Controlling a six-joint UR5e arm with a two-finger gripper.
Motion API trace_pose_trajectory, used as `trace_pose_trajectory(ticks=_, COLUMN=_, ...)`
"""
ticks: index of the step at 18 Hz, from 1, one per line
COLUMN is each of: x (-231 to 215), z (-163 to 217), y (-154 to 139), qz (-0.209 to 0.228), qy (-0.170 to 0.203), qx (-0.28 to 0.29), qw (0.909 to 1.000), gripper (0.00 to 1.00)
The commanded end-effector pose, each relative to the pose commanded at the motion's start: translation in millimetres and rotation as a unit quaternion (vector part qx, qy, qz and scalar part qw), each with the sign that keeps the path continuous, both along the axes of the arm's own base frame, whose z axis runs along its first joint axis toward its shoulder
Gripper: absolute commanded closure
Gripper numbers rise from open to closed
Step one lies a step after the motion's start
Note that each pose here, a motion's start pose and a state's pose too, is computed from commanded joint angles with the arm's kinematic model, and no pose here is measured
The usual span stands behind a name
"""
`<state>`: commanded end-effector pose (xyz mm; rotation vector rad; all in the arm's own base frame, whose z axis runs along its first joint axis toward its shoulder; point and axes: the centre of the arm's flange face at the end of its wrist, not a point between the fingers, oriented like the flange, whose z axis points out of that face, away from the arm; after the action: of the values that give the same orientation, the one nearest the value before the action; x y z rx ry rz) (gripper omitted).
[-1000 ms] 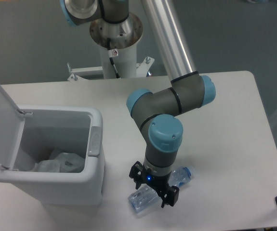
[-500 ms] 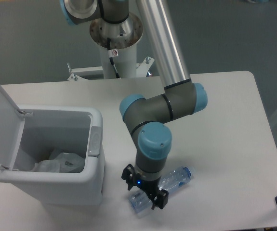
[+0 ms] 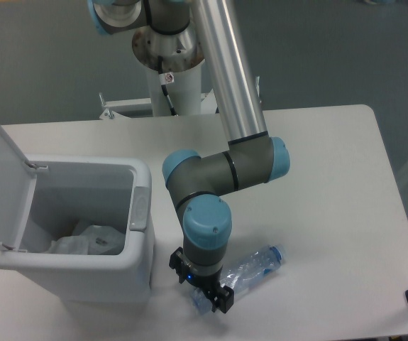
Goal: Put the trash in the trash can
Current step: 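Lower onto the bottle, close the gripper on it and lift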
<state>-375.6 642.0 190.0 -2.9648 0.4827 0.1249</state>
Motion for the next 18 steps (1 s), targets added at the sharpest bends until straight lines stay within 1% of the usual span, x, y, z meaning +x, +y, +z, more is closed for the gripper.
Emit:
trace_pose_trajectory(ticks=2, x=-2.2, z=-2.5, y=3.1, qz=-0.001, qy=0.016, qx=-0.013, qw=0.9998, gripper=0.09)
trace_pose_trajectory(ticks=3, x=-2.6, z=-5.1, y=3.5, qz=-0.001, qy=0.016, qx=-0.015, qw=0.9998, gripper=0.14)
trace_pose_trajectory(ticks=4, x=-2.6, z=-5.3, y=3.4, qz=0.000, qy=0.015, qx=-0.015, qw=0.9998, gripper=0.22)
trace_pose_trajectory(ticks=6, x=-2.8, z=-2.4, y=3.7, qz=0.000, qy=0.017, qx=-0.013, qw=0.9998, gripper=0.43)
trace_pose_trajectory(ticks=8, x=-2.5, z=1.8, y=3.3, qz=0.000, qy=0.018, qx=-0.012, qw=0.9998, gripper=0.62)
trace_pose_trajectory(ticks=9, x=-2.5, z=2.9, y=3.3, qz=0.000, qy=0.018, qx=-0.012, qw=0.9998, gripper=0.69)
trace_pose_trajectory(ticks=10, x=-2.5, z=6.4, y=3.3, qz=0.001, qy=0.020, qx=-0.009, qw=0.9998, gripper=0.75)
trace_pose_trajectory(ticks=11, x=-2.2, z=9.8, y=3.4, qz=0.002, qy=0.020, qx=-0.006, qw=0.9998, gripper=0.78)
trace_pose_trajectory(ticks=13, x=-7.4, z=26.3, y=3.2, qz=0.004, qy=0.028, qx=0.006, qw=0.9996, gripper=0.79)
trace_pose_trajectory(ticks=15, x=-29.4, z=47.1, y=-9.4, qz=0.021, qy=0.035, qx=0.021, qw=0.9990, gripper=0.80)
trace_pose_trajectory(ticks=16, x=-43.0, z=60.5, y=-16.3, qz=0.030, qy=0.034, qx=0.037, qw=0.9983, gripper=0.80)
trace_pose_trajectory(ticks=18, x=-58.9, z=83.3, y=-18.7, qz=0.038, qy=0.016, qx=0.080, qw=0.9959, gripper=0.80)
